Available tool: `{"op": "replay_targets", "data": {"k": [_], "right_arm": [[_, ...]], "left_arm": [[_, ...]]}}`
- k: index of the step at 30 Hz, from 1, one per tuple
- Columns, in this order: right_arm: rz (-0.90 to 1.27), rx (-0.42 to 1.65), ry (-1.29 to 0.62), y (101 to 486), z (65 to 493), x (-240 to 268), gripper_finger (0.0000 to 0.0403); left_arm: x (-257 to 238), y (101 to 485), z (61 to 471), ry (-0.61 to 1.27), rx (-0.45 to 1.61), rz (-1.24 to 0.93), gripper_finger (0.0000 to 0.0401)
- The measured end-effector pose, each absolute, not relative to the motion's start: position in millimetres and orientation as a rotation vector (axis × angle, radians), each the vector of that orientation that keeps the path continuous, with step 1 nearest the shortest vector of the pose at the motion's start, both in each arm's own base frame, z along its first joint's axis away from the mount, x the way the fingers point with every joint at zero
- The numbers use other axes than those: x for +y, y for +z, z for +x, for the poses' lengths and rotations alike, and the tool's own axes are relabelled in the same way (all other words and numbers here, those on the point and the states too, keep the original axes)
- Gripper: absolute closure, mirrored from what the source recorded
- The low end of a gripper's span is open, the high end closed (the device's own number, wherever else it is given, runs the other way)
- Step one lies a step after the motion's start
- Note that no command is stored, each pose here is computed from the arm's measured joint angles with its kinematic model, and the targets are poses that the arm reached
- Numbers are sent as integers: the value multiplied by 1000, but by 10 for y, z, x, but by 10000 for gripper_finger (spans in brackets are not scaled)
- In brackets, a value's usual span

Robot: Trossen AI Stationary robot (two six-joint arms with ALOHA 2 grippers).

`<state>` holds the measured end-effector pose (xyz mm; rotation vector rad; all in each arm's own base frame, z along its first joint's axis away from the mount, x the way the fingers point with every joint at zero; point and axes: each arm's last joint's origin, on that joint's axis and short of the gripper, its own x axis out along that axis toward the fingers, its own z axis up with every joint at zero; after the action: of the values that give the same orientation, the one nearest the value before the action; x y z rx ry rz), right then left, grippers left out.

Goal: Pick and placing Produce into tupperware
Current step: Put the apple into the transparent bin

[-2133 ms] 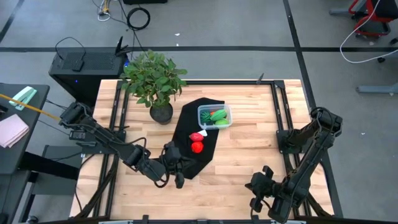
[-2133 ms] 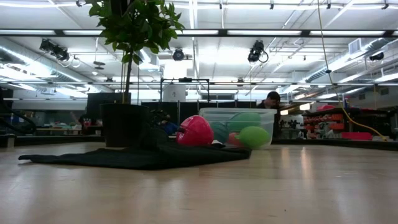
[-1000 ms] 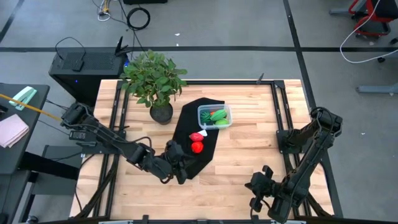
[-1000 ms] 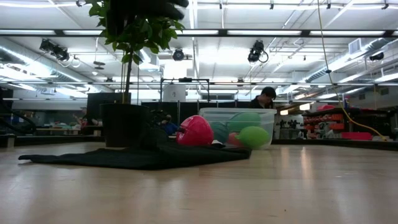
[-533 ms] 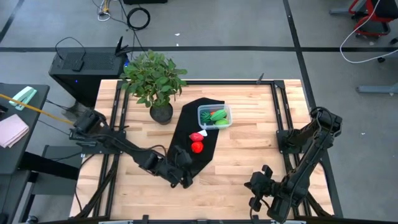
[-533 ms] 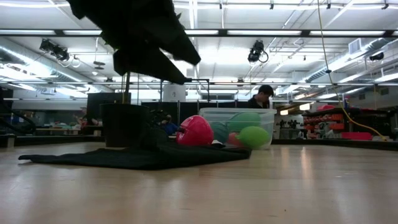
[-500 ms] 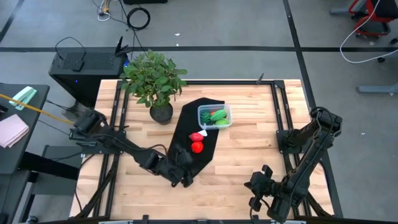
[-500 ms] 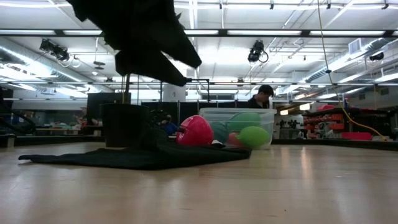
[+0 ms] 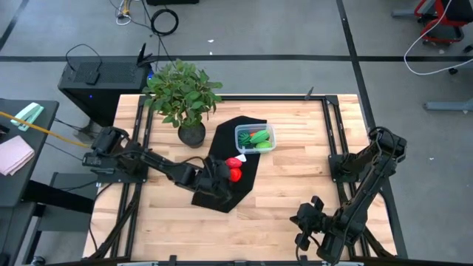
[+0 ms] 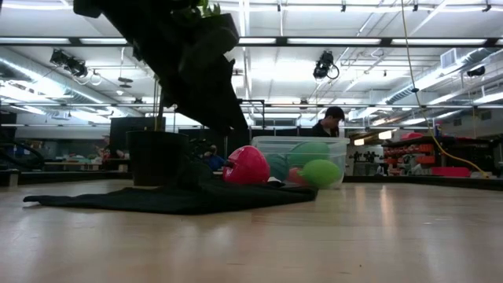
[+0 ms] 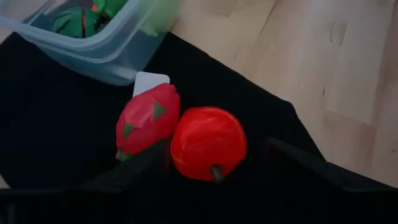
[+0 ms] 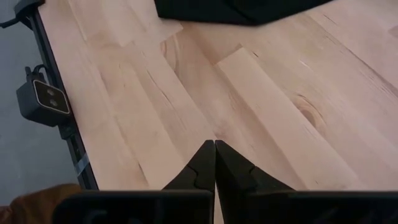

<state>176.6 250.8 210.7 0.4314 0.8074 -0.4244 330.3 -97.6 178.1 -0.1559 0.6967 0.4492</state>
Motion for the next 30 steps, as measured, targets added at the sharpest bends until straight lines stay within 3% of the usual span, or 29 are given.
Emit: {"op": "replay_targets", "data": {"k": [18,30], "right_arm": [[433,802,-446,2107,1821,2465,392],[435,804,-444,2107,1820,2468,392]], "left_arm": [[-854,1807,3396,340,709,-182,53],[-712,1699,3424,345,781,-201,48]]}}
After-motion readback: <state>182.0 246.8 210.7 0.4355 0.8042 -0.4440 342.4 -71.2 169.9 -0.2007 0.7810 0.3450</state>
